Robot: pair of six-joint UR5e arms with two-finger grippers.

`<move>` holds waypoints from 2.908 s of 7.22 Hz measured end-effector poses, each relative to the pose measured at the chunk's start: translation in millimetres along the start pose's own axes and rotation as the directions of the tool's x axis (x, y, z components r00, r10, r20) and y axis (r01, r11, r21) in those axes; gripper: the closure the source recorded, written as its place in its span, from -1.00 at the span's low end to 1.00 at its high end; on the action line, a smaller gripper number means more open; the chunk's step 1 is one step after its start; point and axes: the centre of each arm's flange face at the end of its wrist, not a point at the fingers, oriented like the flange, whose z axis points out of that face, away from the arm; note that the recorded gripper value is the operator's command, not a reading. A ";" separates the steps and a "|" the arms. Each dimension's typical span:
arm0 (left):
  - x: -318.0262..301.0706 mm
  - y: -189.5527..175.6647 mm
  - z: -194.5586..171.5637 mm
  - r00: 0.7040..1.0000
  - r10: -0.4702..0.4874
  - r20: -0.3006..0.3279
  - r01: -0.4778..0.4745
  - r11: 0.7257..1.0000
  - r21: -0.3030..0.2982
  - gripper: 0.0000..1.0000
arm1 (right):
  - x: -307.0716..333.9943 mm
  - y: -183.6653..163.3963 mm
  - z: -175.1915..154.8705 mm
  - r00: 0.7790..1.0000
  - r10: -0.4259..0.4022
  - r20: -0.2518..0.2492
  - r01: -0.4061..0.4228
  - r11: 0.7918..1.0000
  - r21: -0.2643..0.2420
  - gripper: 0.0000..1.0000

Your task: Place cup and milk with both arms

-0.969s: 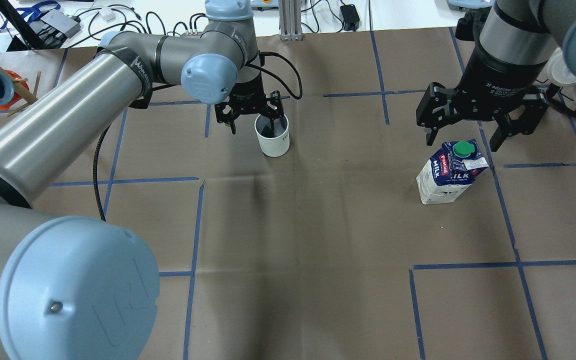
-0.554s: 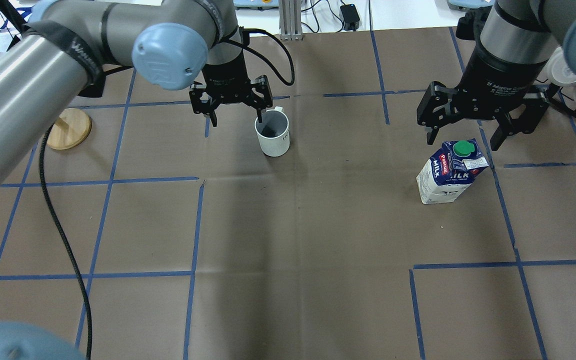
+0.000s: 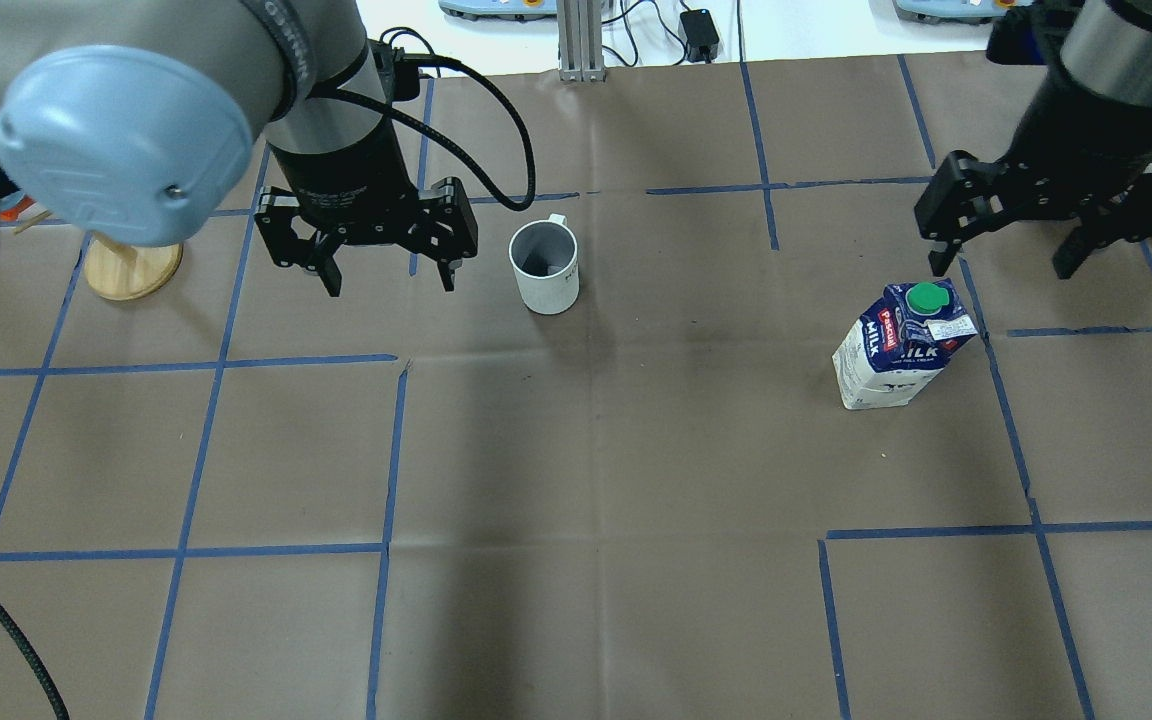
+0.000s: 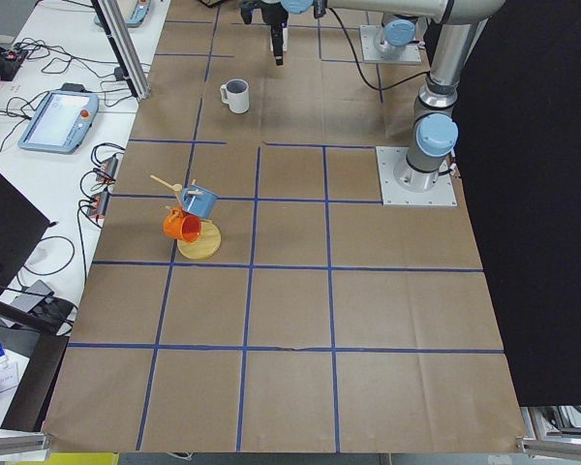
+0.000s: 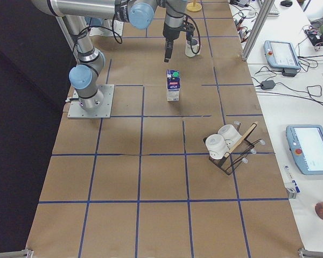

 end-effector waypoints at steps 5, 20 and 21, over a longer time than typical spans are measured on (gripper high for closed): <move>-35.2 75.9 -8.6 0.998 0.059 -0.011 -0.059 0.997 0.046 -0.99 | -8.6 -48.1 83.0 1.000 0.024 -0.001 -0.024 0.999 0.033 -1.00; -74.2 65.6 17.3 0.993 -0.064 -0.097 0.068 0.997 0.041 -0.99 | -31.6 -59.2 150.4 0.988 -0.152 -0.040 0.155 0.982 0.109 0.08; -77.1 65.3 19.1 0.993 -0.072 -0.098 0.076 0.996 0.038 -0.99 | -33.6 -63.1 137.5 0.987 -0.156 -0.041 0.160 0.981 0.111 0.08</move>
